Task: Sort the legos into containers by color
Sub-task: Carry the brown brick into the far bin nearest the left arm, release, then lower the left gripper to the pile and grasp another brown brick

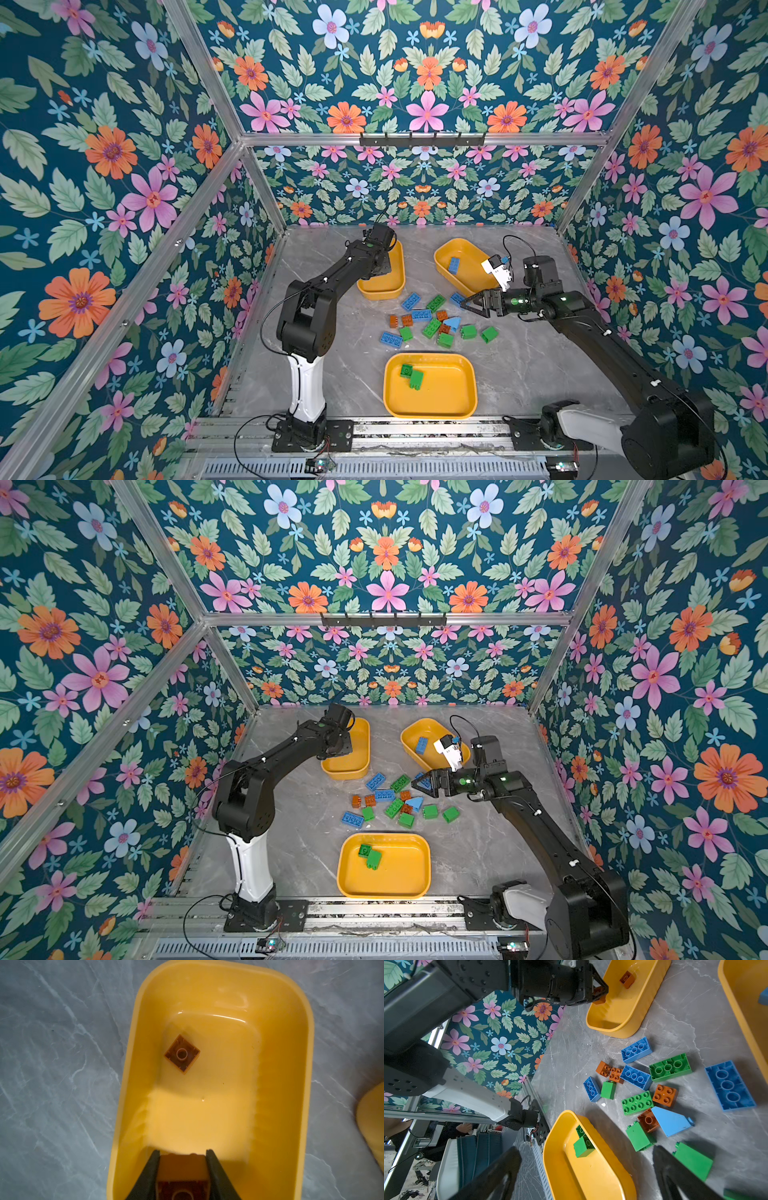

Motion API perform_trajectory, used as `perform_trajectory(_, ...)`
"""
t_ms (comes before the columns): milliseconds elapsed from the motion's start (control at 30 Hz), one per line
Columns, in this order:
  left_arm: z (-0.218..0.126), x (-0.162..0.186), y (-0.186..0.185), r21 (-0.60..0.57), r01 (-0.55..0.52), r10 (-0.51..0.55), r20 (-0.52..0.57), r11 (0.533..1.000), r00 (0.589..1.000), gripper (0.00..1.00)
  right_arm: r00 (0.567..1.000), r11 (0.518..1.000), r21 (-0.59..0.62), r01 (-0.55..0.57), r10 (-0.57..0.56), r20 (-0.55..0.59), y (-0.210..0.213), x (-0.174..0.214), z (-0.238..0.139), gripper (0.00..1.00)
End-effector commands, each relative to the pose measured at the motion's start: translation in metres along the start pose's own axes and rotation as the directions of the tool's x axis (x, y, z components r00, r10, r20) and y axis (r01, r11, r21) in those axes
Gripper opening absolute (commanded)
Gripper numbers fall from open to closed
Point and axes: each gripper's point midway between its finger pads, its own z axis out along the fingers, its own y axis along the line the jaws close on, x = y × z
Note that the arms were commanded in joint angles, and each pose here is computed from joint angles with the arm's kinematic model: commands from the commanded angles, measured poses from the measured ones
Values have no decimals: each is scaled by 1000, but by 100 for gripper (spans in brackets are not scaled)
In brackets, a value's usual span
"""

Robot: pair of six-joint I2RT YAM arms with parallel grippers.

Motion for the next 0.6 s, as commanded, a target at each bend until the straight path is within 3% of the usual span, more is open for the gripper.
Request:
perform_trajectory(0, 10, -9, 3, -30, -83, 84, 8, 996, 996, 30, 1000, 1000, 3, 18, -18, 3, 1, -2, -1, 99)
perform_trajectory(133, 12, -14, 5, -60, -101, 101, -2, 993, 995, 55, 1000, 1000, 7, 20, -20, -4, -1, 0, -1, 99)
perform_trajectory(233, 1, -17, 5, -54, -97, 97, 5, 994, 995, 64, 1000, 1000, 8, 16, -16, -6, -2, 1, 0, 99)
perform_trajectory(367, -21, -10, 10, -35, -83, 83, -3, 996, 997, 69, 1000, 1000, 3, 18, -18, -6, -2, 1, 1, 99)
perform_trajectory(567, -66, 29, 6, 41, -67, 68, -35, 997, 997, 71, 1000, 1000, -1, 18, -18, -7, -3, 1, 2, 99)
